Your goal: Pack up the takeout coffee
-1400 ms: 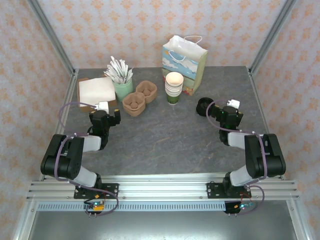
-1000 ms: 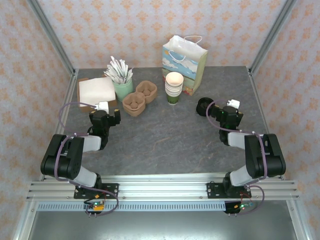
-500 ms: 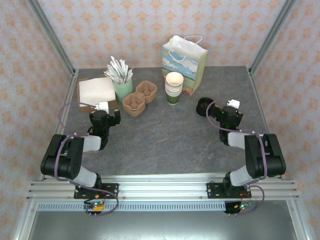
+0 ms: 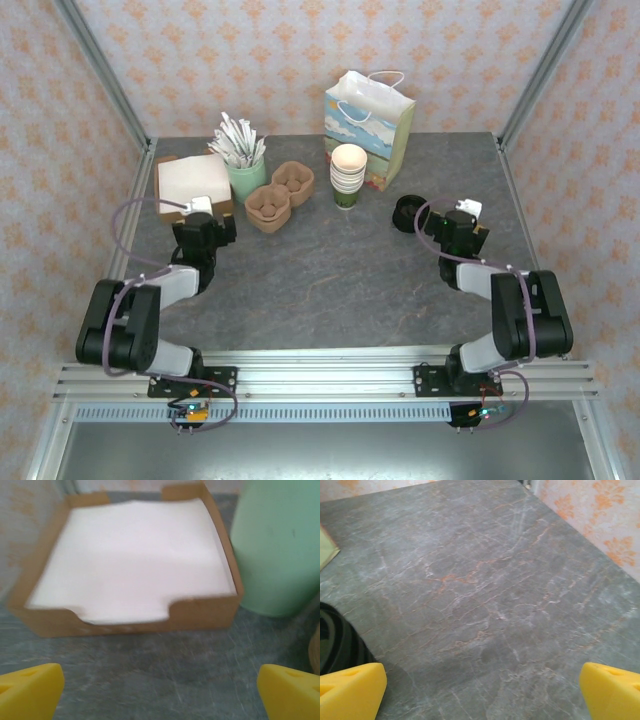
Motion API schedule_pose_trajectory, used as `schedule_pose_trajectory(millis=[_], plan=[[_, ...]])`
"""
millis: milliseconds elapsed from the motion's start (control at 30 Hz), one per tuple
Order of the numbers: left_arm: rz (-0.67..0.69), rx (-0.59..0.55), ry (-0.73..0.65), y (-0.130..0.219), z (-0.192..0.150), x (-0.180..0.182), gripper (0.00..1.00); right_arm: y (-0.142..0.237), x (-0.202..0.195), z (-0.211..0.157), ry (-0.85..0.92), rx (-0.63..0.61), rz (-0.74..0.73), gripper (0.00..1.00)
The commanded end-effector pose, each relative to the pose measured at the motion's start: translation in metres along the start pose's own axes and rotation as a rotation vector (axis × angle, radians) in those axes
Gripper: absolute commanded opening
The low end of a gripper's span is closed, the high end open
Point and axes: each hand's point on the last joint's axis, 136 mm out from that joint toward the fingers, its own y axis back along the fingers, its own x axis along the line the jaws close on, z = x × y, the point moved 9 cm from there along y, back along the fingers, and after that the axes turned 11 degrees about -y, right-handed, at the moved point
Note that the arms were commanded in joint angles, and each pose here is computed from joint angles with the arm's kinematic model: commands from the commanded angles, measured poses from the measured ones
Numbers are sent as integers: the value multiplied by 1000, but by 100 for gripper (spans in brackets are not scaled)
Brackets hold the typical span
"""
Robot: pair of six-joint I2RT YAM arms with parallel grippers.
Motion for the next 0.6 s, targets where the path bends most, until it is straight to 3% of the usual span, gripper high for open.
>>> schedule_pose_trajectory(millis=[0,133,300,433,567], plan=[[162,23,114,21,17,25,100,17,-5,26,-78,-70,-90,99],[174,43,249,47,35,36,100,44,-16,49,-210,-160,-160,99],[28,93,406,71,61,35,100,78,-18,84,-372,-193,-155,99],[-145,106,466,82,76,18,100,94,-1,101,-398,-122,29,99],[-271,106,375,96,90,-7,98,108,19,113,-361,-67,219,98]])
